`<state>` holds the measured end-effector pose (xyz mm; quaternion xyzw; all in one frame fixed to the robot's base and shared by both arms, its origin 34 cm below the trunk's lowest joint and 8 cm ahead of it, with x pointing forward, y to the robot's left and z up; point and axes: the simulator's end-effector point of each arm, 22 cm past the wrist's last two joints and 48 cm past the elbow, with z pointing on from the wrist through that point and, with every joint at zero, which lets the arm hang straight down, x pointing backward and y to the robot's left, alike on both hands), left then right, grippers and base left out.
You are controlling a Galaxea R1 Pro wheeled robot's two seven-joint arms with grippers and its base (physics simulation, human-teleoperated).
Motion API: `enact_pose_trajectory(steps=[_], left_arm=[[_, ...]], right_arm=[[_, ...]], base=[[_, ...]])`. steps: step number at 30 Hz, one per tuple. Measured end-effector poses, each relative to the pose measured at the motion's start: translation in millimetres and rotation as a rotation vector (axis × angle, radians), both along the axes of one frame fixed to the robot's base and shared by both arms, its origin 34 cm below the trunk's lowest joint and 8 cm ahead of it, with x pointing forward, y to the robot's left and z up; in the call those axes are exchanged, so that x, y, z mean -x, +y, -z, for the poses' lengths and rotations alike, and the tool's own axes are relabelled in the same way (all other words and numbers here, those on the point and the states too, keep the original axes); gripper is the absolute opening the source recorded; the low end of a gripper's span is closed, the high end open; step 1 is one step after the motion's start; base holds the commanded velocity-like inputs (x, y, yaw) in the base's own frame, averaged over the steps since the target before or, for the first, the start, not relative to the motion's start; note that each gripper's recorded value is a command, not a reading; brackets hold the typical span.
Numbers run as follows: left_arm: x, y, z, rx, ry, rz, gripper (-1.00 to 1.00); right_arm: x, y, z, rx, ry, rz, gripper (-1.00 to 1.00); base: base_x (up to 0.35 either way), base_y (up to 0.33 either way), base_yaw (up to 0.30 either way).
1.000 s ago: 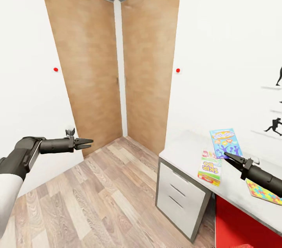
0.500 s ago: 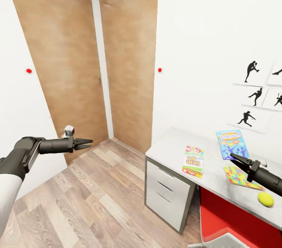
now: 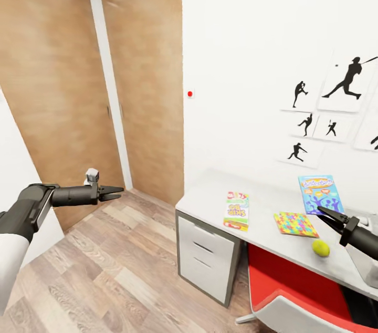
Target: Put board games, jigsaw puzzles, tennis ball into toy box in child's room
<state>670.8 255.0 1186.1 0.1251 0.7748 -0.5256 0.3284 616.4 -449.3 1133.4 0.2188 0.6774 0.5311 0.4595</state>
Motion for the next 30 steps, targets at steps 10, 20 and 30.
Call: enact_pose_trajectory(steps=[10, 20, 30], left_arm=[[0, 1, -1, 0.003, -0.001, 0.001, 1.00], [0, 2, -2, 0.007, -0.004, -0.001, 1.00], [1, 2, -3, 0.009, -0.006, -0.002, 1.00]], right_arm=[[2, -13, -3, 0.012, 0.001, 0.018, -1.00], [5, -23, 0, 0.012, 0.016, 0.031, -1.00], [6, -26, 3, 0.007, 0.024, 0.035, -1.00]], base=[[0.000, 0.000, -0.280], [0.002, 0.000, -0.280], [0.170, 0.000, -0.281]])
